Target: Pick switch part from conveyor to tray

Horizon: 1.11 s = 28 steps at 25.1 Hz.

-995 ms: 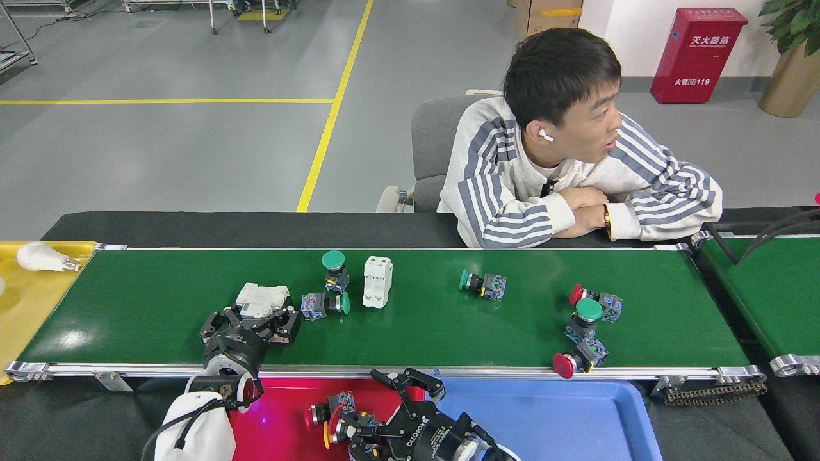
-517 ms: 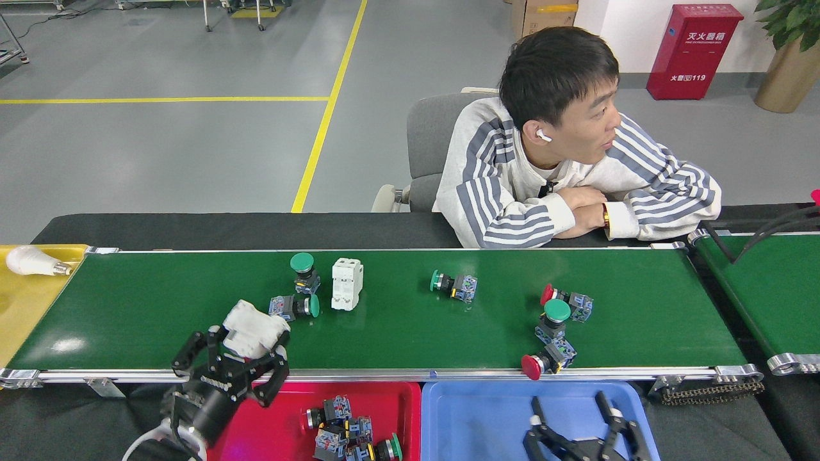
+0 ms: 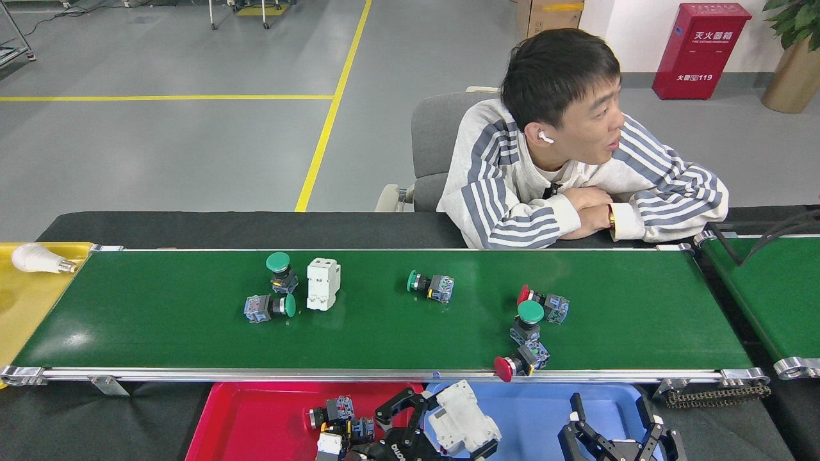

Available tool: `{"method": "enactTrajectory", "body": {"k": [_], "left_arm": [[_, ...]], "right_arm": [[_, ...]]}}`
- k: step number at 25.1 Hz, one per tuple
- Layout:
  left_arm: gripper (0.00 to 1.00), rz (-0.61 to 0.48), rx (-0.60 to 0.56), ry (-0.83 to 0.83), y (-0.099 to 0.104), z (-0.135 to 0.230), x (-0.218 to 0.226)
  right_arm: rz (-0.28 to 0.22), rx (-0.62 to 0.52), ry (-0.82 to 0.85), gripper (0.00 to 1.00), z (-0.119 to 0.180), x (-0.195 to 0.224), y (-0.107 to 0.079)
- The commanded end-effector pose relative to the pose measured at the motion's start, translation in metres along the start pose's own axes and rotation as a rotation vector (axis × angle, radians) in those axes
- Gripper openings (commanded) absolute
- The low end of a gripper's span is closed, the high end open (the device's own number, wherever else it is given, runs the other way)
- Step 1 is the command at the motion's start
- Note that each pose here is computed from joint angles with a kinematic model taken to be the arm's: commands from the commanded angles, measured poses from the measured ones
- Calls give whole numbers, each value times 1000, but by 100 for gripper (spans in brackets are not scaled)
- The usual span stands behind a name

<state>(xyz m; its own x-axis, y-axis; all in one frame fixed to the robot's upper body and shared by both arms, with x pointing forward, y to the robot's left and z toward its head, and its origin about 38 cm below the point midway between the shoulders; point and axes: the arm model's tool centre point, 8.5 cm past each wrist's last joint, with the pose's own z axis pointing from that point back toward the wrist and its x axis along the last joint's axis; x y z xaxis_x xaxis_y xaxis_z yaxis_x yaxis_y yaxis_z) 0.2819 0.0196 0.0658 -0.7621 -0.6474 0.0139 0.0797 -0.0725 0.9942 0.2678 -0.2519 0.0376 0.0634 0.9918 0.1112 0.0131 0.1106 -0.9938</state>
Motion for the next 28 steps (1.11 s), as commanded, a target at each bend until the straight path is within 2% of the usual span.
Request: {"method": "enactTrajectory", "body": {"k": [1, 5, 8, 12, 14, 17, 20, 22, 28], "left_arm": [[99, 23, 18, 56, 4, -1, 1], [100, 60, 25, 67, 2, 4, 0], [100, 64, 56, 117, 11, 10, -15], [100, 60, 86, 304, 20, 32, -58], [100, 66, 84, 492, 17, 58, -103], [100, 29, 49, 778, 7, 134, -179], [100, -41, -48, 862, -8, 211, -227], [100, 14, -59, 835, -21, 228, -234], [100, 49, -49, 822, -23, 227, -245]], "right_arm": [[22, -22, 31, 100, -2, -20, -9], [15, -8, 73, 100, -2, -41, -13], [35, 13, 67, 100, -3, -47, -12], [41, 1, 11, 100, -15, -42, -18], [46, 34, -79, 100, -26, -33, -21], [38, 93, -235, 100, -46, 0, -26], [51, 149, -374, 100, -67, 42, -24], [62, 192, -448, 100, -76, 70, -18], [96, 240, -611, 100, -91, 133, -9]]}}
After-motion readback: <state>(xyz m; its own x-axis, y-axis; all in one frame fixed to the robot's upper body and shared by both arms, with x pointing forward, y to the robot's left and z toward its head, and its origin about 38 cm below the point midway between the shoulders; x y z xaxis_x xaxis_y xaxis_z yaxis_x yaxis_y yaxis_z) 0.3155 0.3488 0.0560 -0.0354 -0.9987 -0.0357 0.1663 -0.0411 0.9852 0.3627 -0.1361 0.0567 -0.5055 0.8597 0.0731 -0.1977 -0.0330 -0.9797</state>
